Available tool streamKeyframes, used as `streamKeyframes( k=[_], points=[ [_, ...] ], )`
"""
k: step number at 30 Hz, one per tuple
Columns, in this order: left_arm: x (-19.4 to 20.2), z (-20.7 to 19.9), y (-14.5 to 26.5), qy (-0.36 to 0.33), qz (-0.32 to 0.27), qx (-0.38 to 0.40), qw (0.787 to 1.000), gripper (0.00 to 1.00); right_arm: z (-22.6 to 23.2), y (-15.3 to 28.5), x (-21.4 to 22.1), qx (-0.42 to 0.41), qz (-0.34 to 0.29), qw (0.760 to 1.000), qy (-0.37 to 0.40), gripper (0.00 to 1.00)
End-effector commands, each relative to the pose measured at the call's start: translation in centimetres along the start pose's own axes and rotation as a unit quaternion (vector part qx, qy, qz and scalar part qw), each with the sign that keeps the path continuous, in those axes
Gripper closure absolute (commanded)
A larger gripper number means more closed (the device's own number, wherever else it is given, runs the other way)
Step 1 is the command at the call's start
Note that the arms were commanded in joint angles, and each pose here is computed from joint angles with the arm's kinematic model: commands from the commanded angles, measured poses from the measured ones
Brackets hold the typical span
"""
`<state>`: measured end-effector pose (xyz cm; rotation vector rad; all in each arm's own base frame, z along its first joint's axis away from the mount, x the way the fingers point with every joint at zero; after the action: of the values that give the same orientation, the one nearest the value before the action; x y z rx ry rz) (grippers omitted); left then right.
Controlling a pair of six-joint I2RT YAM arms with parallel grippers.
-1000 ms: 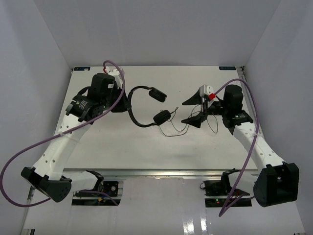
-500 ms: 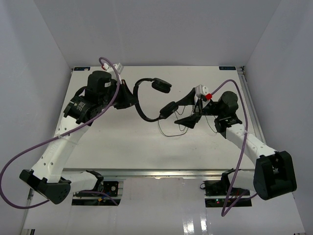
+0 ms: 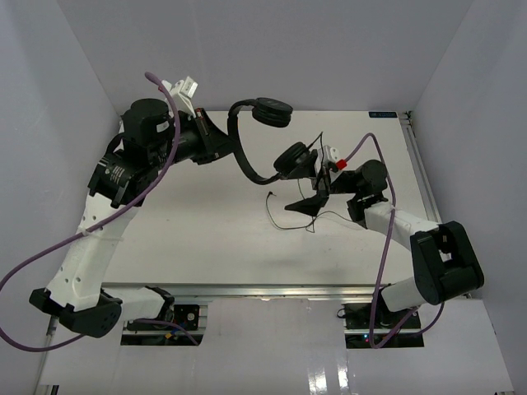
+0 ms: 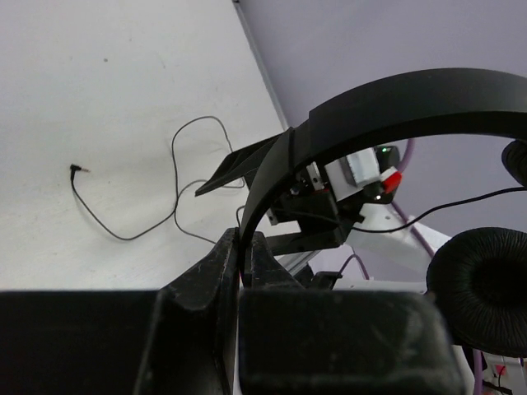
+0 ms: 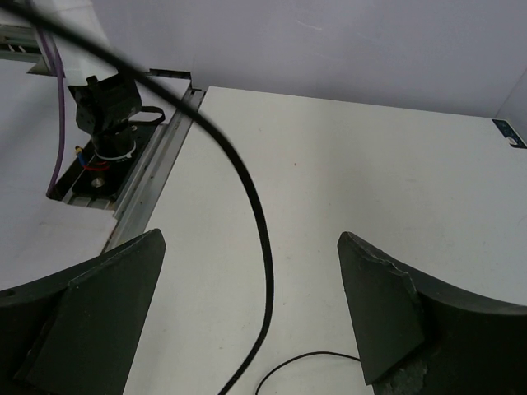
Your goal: Wrap the headphones
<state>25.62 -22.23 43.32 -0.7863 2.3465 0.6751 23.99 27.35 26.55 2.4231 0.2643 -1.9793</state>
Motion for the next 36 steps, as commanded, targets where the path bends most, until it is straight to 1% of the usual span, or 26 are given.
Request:
streamKeyframes(
  k=[1, 4, 5, 6, 7, 8, 10, 11, 13, 14, 16, 17, 19, 22, 24, 26, 28, 30, 31, 32, 34, 36],
  points=[
    [-2.1, -2.8, 2.1, 0.006, -0.039, 0.035, 0.999, 1.0, 1.8, -0.1, -0.4, -0.029, -0.015, 0.999, 0.029, 0.05],
    [-2.6, -2.5, 2.0, 0.008, -0.056, 0.024, 0.998, 1.0, 2.9, -0.1, 0.1, -0.041, -0.011, 0.999, 0.026, 0.0],
    [-2.7, -2.4, 2.0, 0.009, -0.059, 0.021, 0.998, 1.0, 3.2, 0.0, 0.1, -0.043, -0.009, 0.999, 0.024, 0.04],
    [-2.8, -2.2, 1.9, 0.009, -0.062, 0.016, 0.998, 1.0, 3.5, 0.1, 0.6, -0.043, -0.002, 0.999, 0.011, 0.1],
    [-3.1, -1.9, 1.8, 0.009, -0.071, 0.007, 0.997, 1.0, 3.3, 0.1, 0.9, -0.037, 0.003, 0.999, 0.02, 0.2],
    [-3.4, -1.5, 1.7, 0.01, -0.078, -0.004, 0.997, 1.0, 3.3, 0.3, 1.5, -0.028, 0.016, 0.999, 0.003, 0.28],
    [-4.0, -0.7, 1.8, 0.011, -0.097, -0.025, 0.995, 1.0, 2.9, 0.5, 2.3, -0.01, 0.036, 0.999, 0.003, 0.41],
    [-4.4, 0.0, 1.8, 0.012, -0.111, -0.041, 0.993, 1.0, 3.5, 0.9, 3.3, -0.002, 0.058, 0.998, -0.024, 0.5],
    [-4.9, 1.7, 1.5, 0.013, -0.132, -0.073, 0.988, 1.0, 2.9, 1.6, 4.2, 0.041, 0.098, 0.994, -0.025, 0.72],
    [-5.0, 2.8, 1.2, 0.014, -0.14, -0.091, 0.986, 1.0, 2.7, 2.0, 4.3, 0.057, 0.118, 0.991, -0.022, 0.77],
    [-5.7, 4.6, 0.8, 0.011, -0.164, -0.121, 0.979, 1.0, 2.1, 3.3, 4.1, 0.097, 0.169, 0.981, -0.012, 0.84],
    [-5.3, 5.7, 0.2, 0.01, -0.16, -0.135, 0.978, 1.0, 1.5, 4.0, 4.1, 0.123, 0.193, 0.973, -0.005, 0.86],
    [-5.3, 7.7, -0.7, 0.0, -0.165, -0.163, 0.973, 1.0, 1.5, 5.4, 4.0, 0.15, 0.242, 0.959, -0.007, 0.89],
    [-4.4, 10.6, -2.1, -0.01, -0.156, -0.198, 0.968, 1.0, 0.9, 7.9, 3.8, 0.2, 0.314, 0.928, -0.002, 0.92],
    [-3.0, 12.7, -3.4, -0.016, -0.137, -0.215, 0.967, 1.0, 0.5, 9.2, 3.3, 0.225, 0.346, 0.911, 0.013, 0.92],
    [-1.9, 14.1, -4.1, -0.024, -0.12, -0.228, 0.966, 1.0, 0.8, 10.7, 3.6, 0.24, 0.383, 0.892, 0.011, 0.92],
    [-0.9, 15.7, -4.7, -0.042, -0.101, -0.246, 0.963, 1.0, 1.3, 12.5, 4.1, 0.243, 0.434, 0.867, 0.025, 0.92],
    [0.8, 18.4, -5.1, -0.081, -0.067, -0.279, 0.955, 1.0, 2.0, 14.2, 4.3, 0.247, 0.47, 0.846, 0.041, 0.92],
    [1.3, 19.4, -5.2, -0.089, -0.058, -0.294, 0.95, 1.0, 2.4, 15.3, 4.4, 0.253, 0.491, 0.832, 0.05, 0.92],
    [2.5, 20.9, -5.2, -0.106, -0.037, -0.311, 0.944, 1.0, 2.6, 16.2, 4.4, 0.263, 0.508, 0.818, 0.058, 0.92],
    [4.0, 23.1, -5.0, -0.125, -0.016, -0.336, 0.933, 1.0, 3.2, 17.3, 4.4, 0.268, 0.527, 0.804, 0.065, 0.92],
    [5.6, 24.6, -5.0, -0.142, 0.005, -0.345, 0.928, 1.0, 3.5, 18.2, 4.2, 0.273, 0.539, 0.794, 0.07, 0.92]
  ],
)
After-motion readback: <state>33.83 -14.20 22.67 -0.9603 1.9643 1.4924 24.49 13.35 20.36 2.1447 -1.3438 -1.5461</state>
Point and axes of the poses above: each gripper's point midway between its finger pads, its own y axis back along the fingers, its own z axis along the line the jaws close on, x = y × z, the point moved 1 cm from there along y, back along the fingers, and after that the axes turned 5 degrees about y, right-handed, at the moved point
